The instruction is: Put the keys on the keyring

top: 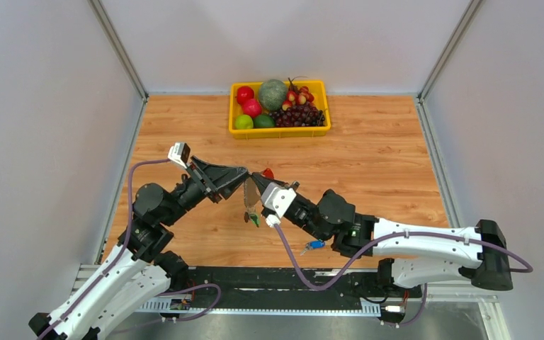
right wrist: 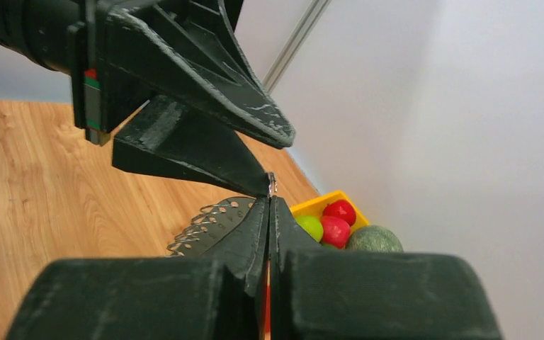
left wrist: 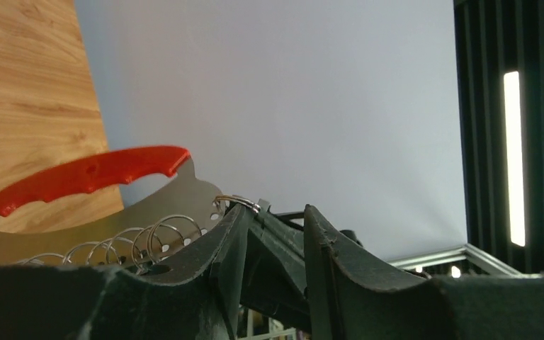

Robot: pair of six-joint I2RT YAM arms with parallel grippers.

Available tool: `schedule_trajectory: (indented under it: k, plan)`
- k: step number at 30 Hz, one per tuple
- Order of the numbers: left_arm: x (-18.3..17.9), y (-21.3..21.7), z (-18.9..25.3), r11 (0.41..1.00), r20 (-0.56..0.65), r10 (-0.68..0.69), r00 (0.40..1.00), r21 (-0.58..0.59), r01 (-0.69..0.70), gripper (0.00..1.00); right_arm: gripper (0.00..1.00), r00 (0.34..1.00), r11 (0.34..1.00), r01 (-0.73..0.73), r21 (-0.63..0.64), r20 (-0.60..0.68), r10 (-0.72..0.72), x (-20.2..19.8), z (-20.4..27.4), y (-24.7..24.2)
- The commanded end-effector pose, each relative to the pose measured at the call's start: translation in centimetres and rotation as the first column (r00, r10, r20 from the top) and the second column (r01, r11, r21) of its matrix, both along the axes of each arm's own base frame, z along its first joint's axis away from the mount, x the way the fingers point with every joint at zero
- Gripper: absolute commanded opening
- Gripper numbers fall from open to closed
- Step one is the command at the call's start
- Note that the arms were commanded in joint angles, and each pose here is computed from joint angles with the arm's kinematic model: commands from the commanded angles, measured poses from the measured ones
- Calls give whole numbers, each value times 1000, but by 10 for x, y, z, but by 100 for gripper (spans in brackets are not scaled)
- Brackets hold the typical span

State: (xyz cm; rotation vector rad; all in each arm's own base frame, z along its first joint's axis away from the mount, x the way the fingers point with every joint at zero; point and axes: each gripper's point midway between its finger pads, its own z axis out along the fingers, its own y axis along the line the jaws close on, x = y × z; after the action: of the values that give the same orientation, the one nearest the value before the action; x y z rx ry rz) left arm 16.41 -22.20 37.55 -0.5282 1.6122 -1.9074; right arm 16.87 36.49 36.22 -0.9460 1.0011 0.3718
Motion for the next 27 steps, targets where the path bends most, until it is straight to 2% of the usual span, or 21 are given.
schedule_trajectory:
  k: [1,6,13,20,24,27]
  plan:
    - [-22,-6,8,992,100,-92,991,94,83,47,0,995,998,51,27,-84,-49,5,30,-24]
    - [-24,-9,0,967,120,-122,985,236,91,52,0,991,999,44,17,-129,-41,-1,41,-43]
    - [-23,-12,-4,930,198,-160,967,358,81,59,0,967,994,-28,-106,-256,0,-18,28,-59]
    - [-33,-33,-1,873,266,-343,901,445,201,60,0,911,961,-180,-209,-404,83,-49,18,-67]
    - [-35,-38,-14,814,260,-426,867,528,242,59,0,875,925,-242,-292,-477,79,-60,-1,-66]
    - [-40,-36,-23,757,308,-493,814,613,227,56,0,844,904,-290,-314,-529,87,-68,-10,-65]
